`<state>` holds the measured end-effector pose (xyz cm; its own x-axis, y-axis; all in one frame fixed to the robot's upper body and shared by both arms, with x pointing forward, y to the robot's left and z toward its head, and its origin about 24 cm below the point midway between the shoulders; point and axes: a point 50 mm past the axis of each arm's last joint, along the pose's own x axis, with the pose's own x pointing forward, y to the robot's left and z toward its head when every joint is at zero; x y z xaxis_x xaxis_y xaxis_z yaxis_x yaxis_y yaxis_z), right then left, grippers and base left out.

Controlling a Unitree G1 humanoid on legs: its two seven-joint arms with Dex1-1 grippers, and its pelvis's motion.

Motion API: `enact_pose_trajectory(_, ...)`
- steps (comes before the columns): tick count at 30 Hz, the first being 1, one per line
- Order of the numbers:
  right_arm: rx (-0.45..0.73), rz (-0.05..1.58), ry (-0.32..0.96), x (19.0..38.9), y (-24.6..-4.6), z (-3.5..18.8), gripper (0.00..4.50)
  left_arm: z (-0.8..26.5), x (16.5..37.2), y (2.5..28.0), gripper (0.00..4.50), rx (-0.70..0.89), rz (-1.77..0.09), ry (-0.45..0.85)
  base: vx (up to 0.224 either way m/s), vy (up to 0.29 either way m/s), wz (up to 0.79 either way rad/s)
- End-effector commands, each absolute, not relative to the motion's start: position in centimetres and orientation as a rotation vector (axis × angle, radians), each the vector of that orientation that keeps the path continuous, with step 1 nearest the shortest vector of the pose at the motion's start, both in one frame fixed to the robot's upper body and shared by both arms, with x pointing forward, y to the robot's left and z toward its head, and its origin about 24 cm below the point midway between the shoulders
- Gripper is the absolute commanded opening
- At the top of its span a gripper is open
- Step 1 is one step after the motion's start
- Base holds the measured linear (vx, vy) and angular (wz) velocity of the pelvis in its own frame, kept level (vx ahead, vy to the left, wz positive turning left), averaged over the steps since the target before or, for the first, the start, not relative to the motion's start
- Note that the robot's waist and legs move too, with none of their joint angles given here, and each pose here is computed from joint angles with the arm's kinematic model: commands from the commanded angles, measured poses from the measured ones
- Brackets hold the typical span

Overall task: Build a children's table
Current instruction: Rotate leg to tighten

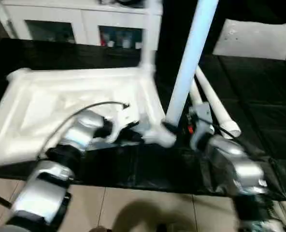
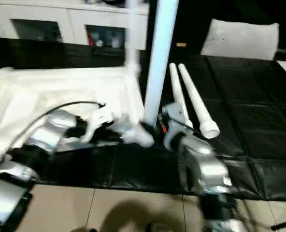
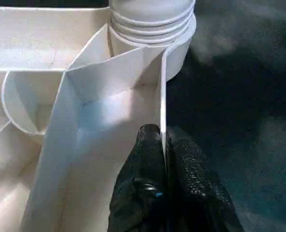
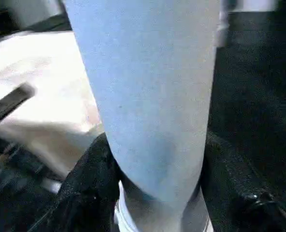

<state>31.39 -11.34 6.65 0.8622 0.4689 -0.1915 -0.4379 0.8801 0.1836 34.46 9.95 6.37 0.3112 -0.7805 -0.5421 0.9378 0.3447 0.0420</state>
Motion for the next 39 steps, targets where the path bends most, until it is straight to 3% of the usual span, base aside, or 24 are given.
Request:
enact_pose_trajectory(1,0.201,0.525,0.346,30.9,-7.1,4.9,1.97,8.8,35.0,6.4,0.0,0.329,-1.119,0.332,0.0,0.0,0.0)
enact_pose_trajectory(4,0.234,0.419,0.327,31.7,-6.6,5.2,1.97,9.3,35.1,5.1,0.0,0.318,-1.038,0.297,0.0,0.0,0.0)
enact_pose_trajectory(6,0.249,0.383,0.307,32.0,-6.7,5.4,2.52,9.5,35.1,4.7,0.0,0.333,-1.023,0.28,0.0,0.0,0.0)
enact_pose_trajectory(10,0.253,0.353,0.279,32.1,-7.2,5.6,2.96,9.4,35.1,5.0,0.0,0.377,-1.045,0.27,0.0,0.0,0.0)
enact_pose_trajectory(21,0.221,0.275,0.128,31.1,-11.1,7.0,3.81,9.6,35.5,6.6,0.0,0.425,-1.068,0.203,0.0,0.0,0.0)
enact_pose_trajectory(24,0.221,0.252,0.086,30.4,-12.3,7.7,4.15,10.2,35.7,6.6,0.55,0.35,-1.079,0.161,0.0,0.0,0.0)
enact_pose_trajectory(27,0.29,0.21,0.078,29.5,-13.2,8.1,4.41,11.0,35.8,6.8,0.73,0.252,-1.086,0.124,0.0,0.0,0.0)
enact_pose_trajectory(28,0.284,0.219,0.071,29.2,-13.3,8.3,4.5,11.4,36.1,7.1,0.92,0.22,-1.063,0.097,0.0,0.0,0.0)
enact_pose_trajectory(31,0.26,0.225,0.081,28.9,-13.4,8.2,4.5,12.0,36.3,7.7,0.94,0.175,-1.04,0.071,0.0,0.0,0.0)
enact_pose_trajectory(35,0.226,0.322,0.133,28.2,-12.4,7.8,4.5,13.0,37.3,10.7,0.94,0.165,-0.882,0.078,0.0,0.0,0.0)
enact_pose_trajectory(36,0.206,0.399,0.171,27.7,-11.6,7.6,4.5,13.5,37.6,12.9,0.94,0.22,-0.787,0.091,0.0,0.0,0.0)
enact_pose_trajectory(37,0.206,0.399,0.171,27.7,-11.6,7.6,4.5,13.5,37.6,12.9,0.94,0.22,-0.787,0.091,0.0,0.0,0.0)
enact_pose_trajectory(39,0.167,0.523,0.234,26.9,-10.1,7.0,4.5,14.1,37.6,18.1,0.94,0.369,-0.545,0.148,0.0,0.0,0.0)
